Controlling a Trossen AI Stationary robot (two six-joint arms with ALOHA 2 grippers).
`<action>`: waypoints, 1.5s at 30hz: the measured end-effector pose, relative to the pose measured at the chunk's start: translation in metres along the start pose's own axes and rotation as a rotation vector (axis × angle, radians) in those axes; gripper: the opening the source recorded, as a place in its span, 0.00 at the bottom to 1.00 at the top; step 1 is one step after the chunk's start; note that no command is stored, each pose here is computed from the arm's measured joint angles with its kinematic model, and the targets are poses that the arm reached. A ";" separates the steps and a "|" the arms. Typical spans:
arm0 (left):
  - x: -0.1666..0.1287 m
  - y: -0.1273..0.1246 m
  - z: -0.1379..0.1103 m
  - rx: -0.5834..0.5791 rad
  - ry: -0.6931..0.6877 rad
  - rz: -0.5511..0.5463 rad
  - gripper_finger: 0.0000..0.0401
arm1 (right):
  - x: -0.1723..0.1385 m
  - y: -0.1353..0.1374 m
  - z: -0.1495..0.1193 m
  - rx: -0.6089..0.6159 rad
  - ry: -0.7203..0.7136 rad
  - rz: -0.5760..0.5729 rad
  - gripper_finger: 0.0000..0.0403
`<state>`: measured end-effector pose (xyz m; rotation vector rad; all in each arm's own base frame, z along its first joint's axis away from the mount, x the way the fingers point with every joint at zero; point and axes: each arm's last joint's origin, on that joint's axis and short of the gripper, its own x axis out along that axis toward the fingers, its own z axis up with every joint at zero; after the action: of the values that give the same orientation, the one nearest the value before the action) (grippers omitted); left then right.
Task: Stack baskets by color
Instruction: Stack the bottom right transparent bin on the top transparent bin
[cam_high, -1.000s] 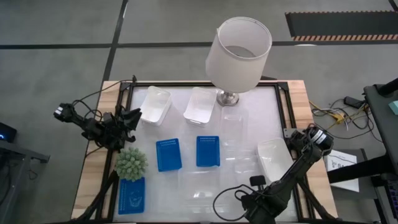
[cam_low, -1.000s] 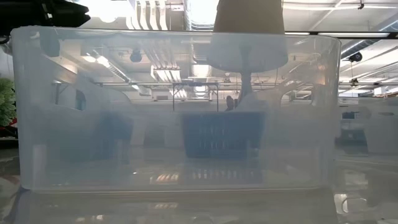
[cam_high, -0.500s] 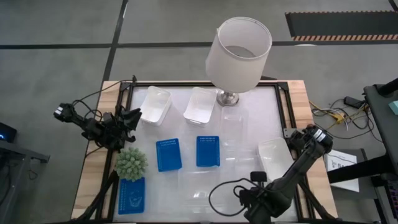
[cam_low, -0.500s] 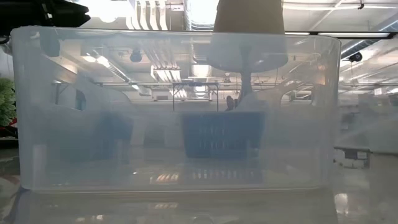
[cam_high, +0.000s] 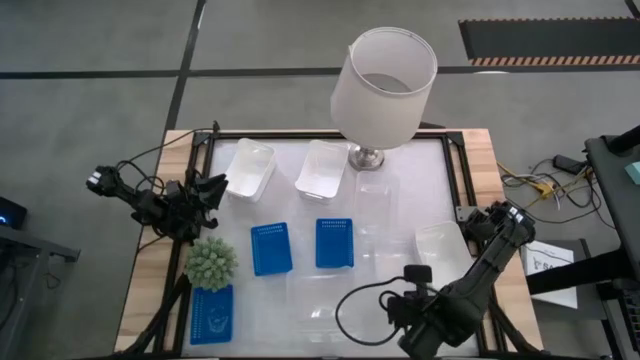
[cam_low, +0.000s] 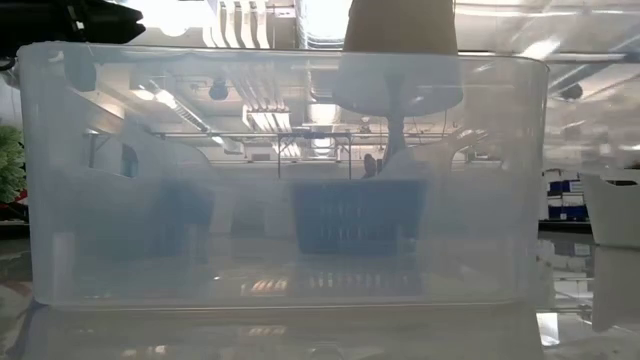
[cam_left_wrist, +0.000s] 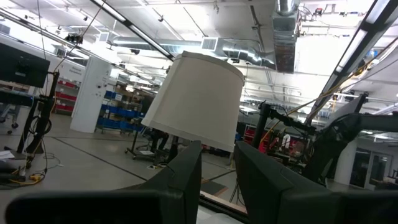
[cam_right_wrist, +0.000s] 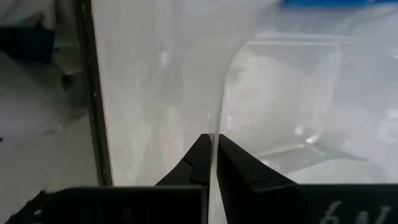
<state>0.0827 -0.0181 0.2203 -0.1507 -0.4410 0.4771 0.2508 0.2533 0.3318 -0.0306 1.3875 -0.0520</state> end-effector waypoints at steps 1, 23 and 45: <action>0.000 0.000 0.000 0.000 0.000 0.000 0.20 | -0.004 -0.002 0.001 -0.003 -0.019 -0.012 0.02; 0.000 0.000 0.000 -0.026 0.000 -0.001 0.20 | -0.001 -0.136 0.088 -0.079 -0.084 -0.239 0.02; 0.000 0.000 0.000 -0.027 0.000 -0.001 0.20 | 0.020 -0.191 0.100 0.056 0.015 -0.257 0.02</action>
<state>0.0827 -0.0182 0.2202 -0.1765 -0.4473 0.4701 0.3492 0.0601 0.3400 -0.1616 1.3899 -0.3062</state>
